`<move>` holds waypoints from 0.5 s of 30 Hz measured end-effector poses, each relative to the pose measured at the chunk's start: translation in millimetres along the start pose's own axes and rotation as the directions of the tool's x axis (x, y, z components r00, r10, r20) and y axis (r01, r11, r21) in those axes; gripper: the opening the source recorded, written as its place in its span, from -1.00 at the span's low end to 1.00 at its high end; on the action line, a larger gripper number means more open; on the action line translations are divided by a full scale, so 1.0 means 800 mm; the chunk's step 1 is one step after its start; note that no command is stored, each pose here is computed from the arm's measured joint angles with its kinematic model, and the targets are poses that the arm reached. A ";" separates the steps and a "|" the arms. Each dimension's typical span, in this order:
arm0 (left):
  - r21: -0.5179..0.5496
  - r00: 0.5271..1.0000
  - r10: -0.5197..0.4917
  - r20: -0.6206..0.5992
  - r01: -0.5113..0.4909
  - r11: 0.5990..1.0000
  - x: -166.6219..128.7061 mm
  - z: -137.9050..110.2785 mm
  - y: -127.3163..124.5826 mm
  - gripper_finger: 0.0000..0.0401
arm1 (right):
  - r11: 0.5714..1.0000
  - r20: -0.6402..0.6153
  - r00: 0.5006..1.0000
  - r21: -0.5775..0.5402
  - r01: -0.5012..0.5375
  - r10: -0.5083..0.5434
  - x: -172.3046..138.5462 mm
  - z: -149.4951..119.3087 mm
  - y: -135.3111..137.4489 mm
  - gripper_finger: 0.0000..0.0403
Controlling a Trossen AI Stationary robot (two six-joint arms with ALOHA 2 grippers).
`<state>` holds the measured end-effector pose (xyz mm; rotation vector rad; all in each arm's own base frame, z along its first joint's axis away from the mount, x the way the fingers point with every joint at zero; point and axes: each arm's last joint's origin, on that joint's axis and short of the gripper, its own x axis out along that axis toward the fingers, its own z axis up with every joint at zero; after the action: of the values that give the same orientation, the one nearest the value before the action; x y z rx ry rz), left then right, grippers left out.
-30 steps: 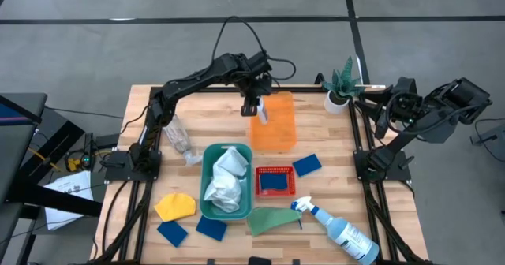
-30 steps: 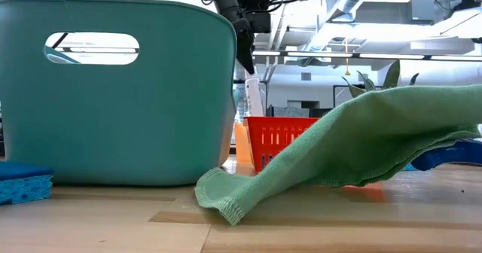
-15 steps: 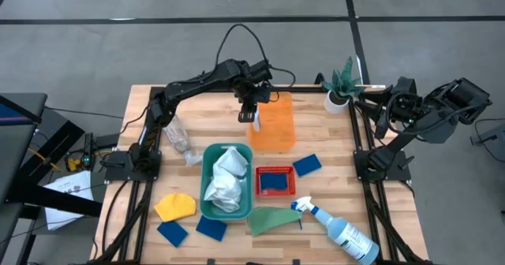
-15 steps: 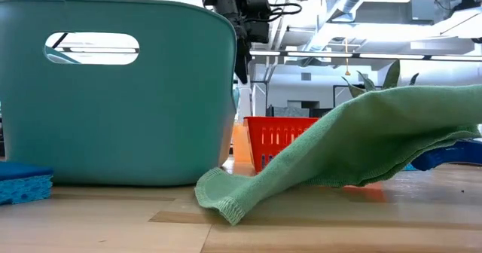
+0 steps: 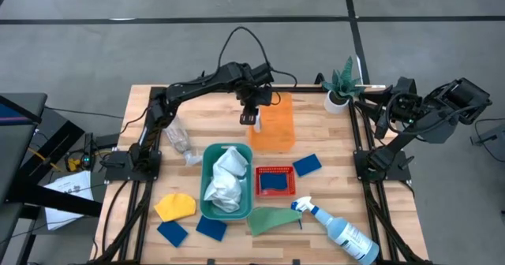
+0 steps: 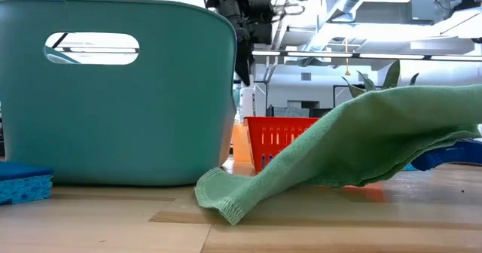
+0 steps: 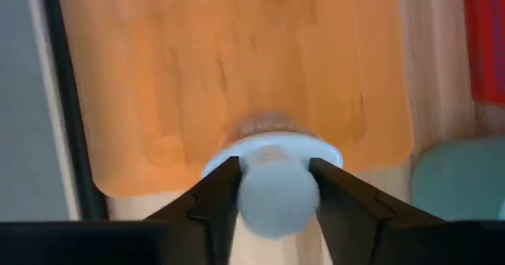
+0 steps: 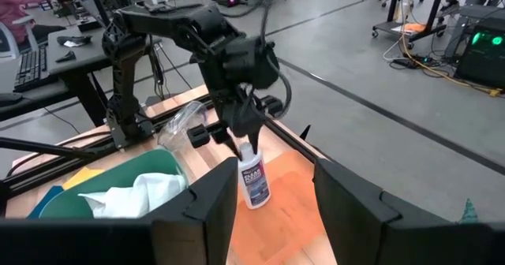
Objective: Pick & Place Kitchen Items
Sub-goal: Put the white plastic restorer bottle into the orange bin, then put the blue sponge into the red bin
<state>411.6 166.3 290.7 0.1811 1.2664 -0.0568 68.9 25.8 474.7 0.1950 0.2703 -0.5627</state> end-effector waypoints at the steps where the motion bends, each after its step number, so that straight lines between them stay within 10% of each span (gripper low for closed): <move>1: -0.001 1.000 0.002 0.005 -0.002 1.000 0.001 0.001 0.000 -0.22 | 1.000 0.000 1.000 0.000 0.000 0.000 0.000 0.000 0.000 -0.21; 15: -0.049 0.994 0.056 0.090 -0.052 0.997 -0.020 0.005 0.004 0.04 | 1.000 -0.001 1.000 0.001 -0.001 0.001 0.000 0.000 0.000 -0.21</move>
<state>411.2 167.4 307.4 0.1707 1.1696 0.0104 69.0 25.8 474.7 0.1961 0.2708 -0.5621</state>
